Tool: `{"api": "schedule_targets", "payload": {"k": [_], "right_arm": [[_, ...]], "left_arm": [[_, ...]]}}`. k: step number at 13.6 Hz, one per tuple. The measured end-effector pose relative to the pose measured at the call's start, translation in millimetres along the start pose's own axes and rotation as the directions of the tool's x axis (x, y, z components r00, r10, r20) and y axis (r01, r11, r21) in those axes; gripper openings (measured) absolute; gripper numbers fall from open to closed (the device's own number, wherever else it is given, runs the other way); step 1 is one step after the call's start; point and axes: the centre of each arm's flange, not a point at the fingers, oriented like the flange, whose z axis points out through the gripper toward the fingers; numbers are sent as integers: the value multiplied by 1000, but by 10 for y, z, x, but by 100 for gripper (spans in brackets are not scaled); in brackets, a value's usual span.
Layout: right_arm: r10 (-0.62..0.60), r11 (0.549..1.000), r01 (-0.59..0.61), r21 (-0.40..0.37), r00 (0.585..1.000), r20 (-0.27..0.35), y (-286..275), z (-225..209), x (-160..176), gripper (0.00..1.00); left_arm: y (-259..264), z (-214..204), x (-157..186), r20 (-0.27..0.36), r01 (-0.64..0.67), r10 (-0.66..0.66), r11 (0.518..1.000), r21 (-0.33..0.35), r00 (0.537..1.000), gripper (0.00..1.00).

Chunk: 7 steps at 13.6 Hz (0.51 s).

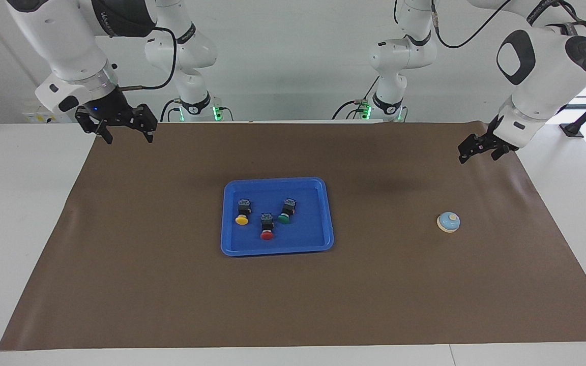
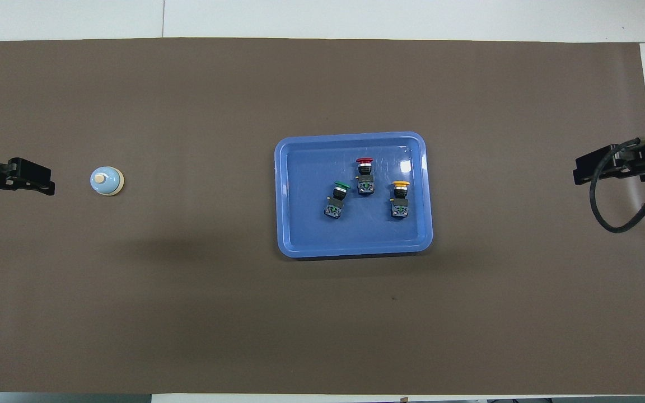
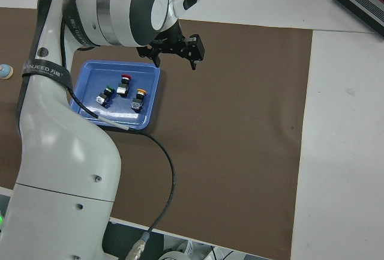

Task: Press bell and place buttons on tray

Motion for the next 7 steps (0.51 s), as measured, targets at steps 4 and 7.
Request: {"api": "schedule_targets", "payload": {"k": [4, 7], "right_arm": [[0, 1000, 0, 0, 1000, 0, 0, 1, 0, 100], [0, 1000, 0, 0, 1000, 0, 0, 1, 0, 100]], "left_arm": [[53, -153, -49, -17, -13, 13, 1000, 2, 1000, 100], [96, -333, -132, -51, -27, 28, 1000, 4, 998, 100]]}}
